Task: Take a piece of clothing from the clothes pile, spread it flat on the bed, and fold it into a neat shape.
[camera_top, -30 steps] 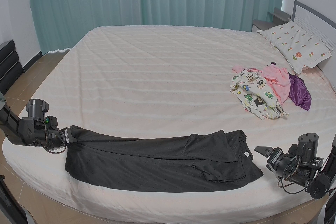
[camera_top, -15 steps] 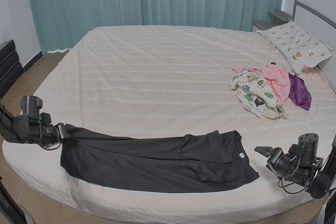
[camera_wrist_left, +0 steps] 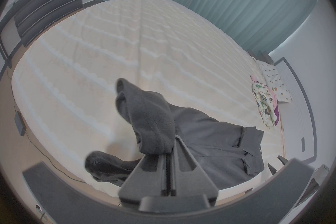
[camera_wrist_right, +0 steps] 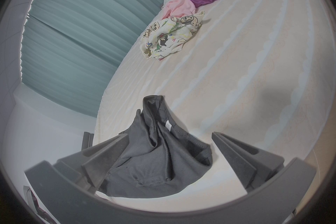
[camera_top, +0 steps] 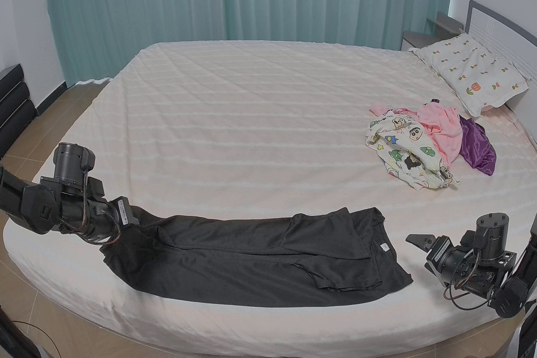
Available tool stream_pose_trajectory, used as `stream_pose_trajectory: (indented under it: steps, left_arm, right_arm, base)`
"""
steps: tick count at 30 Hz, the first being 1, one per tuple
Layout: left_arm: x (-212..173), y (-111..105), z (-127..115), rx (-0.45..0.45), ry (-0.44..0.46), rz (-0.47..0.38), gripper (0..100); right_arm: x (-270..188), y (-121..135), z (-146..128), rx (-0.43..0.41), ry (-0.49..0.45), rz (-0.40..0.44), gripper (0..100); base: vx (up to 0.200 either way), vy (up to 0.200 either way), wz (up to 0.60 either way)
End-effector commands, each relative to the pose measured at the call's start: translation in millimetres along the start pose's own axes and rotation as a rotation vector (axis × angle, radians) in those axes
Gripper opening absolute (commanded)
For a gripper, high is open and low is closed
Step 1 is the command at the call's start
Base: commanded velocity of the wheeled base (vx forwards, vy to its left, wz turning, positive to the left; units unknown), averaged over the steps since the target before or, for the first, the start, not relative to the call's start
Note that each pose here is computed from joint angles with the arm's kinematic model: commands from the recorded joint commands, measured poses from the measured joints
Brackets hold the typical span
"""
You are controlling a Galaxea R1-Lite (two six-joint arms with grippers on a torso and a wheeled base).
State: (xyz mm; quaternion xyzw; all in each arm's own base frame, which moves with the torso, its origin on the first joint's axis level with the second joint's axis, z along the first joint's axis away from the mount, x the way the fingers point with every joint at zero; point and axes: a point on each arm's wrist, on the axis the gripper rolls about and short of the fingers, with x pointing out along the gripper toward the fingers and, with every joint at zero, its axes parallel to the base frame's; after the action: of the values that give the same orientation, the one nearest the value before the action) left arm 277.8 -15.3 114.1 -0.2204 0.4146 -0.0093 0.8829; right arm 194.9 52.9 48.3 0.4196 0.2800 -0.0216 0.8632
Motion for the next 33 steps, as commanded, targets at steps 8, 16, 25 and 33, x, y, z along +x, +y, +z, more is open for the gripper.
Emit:
stream_pose_trajectory:
  steps: [8,16,25,33]
  left_arm:
    - [-3,-69,-25,0.059,0.013,-0.067,0]
    - [5,-116,-35,0.043,0.094,-0.103,0]
    - [24,-145,-46,0.06,0.12,-0.092,0]
    - [43,-162,-54,0.078,0.147,-0.1,0]
  right_arm:
    - [1,-1,0,0.002,-0.002,-0.004,100]
    - [1,0,1,0.002,-0.009,0.006,100]
    - [1,0,0,0.001,-0.007,0.006,100]
    - [3,-2,-1,-0.001,0.001,-0.006,100]
  base:
    - [0.0,-0.2,0.0]
    - [0.0,-0.2,0.0]
    - [0.0,-0.2,0.0]
    - [0.0,-0.2,0.0]
